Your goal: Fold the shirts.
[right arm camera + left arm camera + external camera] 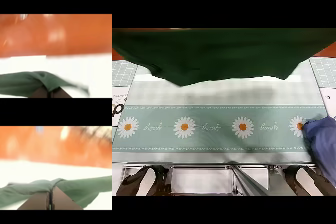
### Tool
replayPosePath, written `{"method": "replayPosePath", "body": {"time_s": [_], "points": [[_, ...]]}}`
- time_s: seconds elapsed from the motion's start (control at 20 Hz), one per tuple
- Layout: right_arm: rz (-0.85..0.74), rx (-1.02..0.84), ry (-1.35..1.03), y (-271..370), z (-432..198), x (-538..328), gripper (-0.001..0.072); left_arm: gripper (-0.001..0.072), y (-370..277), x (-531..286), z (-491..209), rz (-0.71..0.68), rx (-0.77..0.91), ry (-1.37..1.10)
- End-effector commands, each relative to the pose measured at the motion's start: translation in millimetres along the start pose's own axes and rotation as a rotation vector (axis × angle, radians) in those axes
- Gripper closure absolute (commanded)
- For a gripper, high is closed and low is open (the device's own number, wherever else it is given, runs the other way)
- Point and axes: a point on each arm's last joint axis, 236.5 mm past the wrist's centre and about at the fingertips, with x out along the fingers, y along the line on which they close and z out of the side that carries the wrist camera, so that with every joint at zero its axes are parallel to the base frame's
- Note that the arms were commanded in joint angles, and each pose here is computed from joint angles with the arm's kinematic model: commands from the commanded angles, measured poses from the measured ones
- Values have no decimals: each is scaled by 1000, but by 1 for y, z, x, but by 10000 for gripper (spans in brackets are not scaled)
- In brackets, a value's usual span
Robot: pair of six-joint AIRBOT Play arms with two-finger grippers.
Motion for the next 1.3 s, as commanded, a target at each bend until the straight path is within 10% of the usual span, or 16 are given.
{"method": "replayPosePath", "body": {"time_s": [0.0, 0.55, 1.25], "points": [[-124, -142, -201, 43, 51, -83, 685, 685, -80, -70, 71, 43, 229, -224], [-360, -180, -247, 70, -1, -208, 685, 684, -93, -224, 40, 453, 354, -321], [-87, 152, 389, -63, -166, 95, 685, 685, 132, 47, -136, 407, -161, 351]]}}
